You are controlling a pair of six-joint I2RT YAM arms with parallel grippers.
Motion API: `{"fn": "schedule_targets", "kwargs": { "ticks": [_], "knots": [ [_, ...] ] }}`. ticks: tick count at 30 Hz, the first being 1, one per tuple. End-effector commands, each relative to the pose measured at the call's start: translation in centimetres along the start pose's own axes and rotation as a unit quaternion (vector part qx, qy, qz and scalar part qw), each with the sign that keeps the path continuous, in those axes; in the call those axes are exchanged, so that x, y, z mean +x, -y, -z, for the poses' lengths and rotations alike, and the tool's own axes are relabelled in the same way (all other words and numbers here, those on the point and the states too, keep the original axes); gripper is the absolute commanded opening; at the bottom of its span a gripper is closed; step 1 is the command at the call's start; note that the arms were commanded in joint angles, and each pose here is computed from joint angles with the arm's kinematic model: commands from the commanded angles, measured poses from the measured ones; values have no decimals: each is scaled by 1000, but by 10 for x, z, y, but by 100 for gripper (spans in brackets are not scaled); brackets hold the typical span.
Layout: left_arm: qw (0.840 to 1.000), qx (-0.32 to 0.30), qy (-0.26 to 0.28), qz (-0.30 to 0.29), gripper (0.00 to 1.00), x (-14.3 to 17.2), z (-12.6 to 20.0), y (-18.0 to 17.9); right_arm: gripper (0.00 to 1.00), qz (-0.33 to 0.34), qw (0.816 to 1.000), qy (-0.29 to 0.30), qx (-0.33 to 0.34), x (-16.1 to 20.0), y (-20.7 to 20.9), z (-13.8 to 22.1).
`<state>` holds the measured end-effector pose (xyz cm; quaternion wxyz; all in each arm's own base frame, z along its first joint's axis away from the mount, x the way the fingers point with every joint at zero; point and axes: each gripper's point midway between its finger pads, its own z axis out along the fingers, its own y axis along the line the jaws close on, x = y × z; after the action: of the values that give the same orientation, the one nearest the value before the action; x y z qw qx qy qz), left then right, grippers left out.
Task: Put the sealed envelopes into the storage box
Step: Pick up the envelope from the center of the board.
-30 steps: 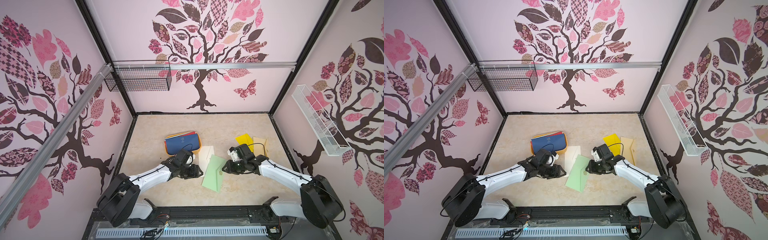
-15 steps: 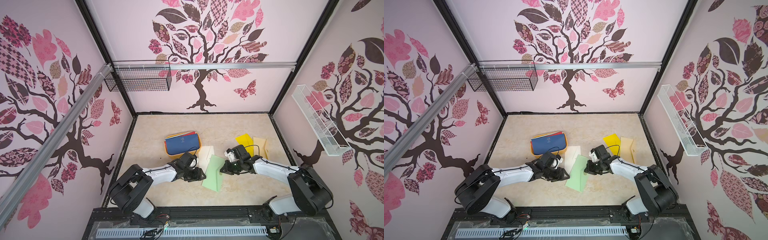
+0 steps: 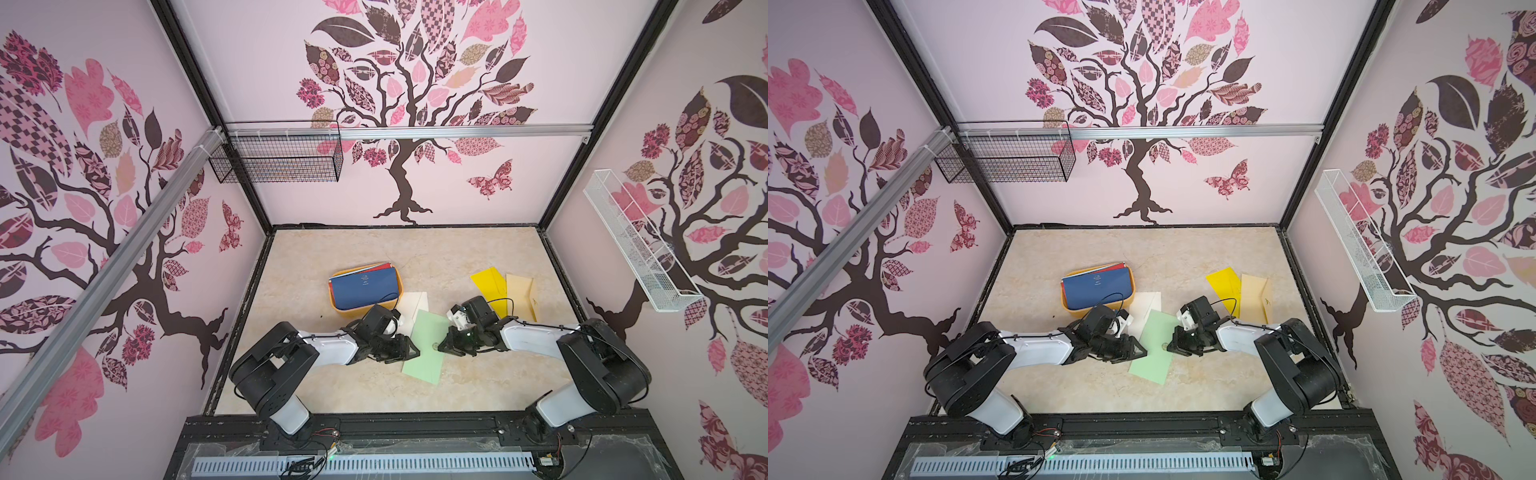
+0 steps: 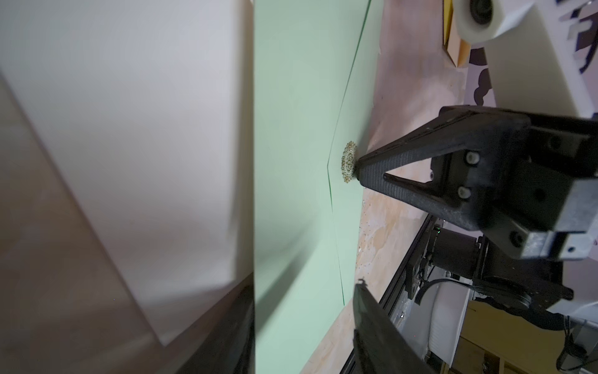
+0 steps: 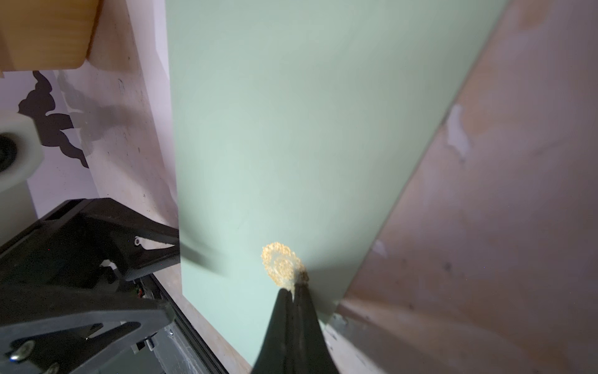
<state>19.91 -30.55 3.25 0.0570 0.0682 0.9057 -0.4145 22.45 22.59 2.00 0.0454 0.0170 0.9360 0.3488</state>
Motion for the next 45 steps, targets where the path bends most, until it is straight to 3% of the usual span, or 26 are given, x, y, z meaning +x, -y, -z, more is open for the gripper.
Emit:
{"fn": "schedule_targets", "kwargs": {
  "ticks": [1,5,8,12,14,18,22,29,37,45],
  "knots": [
    [1000,-20,-12,20,50,12,-6,-15,4,-18,1000,-12,22,10,18,-8],
    [1000,-17,-10,12,45,9,-5,-5,4,-22,999,-18,21,13,20,-10],
    [1000,-20,-4,8,35,5,-2,-1,4,-22,999,-15,19,13,19,-9],
    [1000,-29,1,2,7,2,2,2,5,-22,1000,-14,16,13,17,-7],
    [999,-37,4,-1,0,0,4,3,7,-20,1000,-14,14,12,15,-6],
    [999,-47,6,-13,0,-3,11,7,12,-10,1000,-6,-1,9,4,1],
    [998,-52,9,-32,0,-4,23,16,27,13,1000,14,-12,1,-12,15],
    [994,-15,37,-97,0,-9,61,58,41,97,991,81,-46,-14,-56,62],
    [981,52,95,-159,0,-9,119,113,48,171,962,170,-130,-12,-111,125],
    [960,137,153,-193,0,-1,167,157,56,219,923,213,-235,7,-154,171]
  ]
}}
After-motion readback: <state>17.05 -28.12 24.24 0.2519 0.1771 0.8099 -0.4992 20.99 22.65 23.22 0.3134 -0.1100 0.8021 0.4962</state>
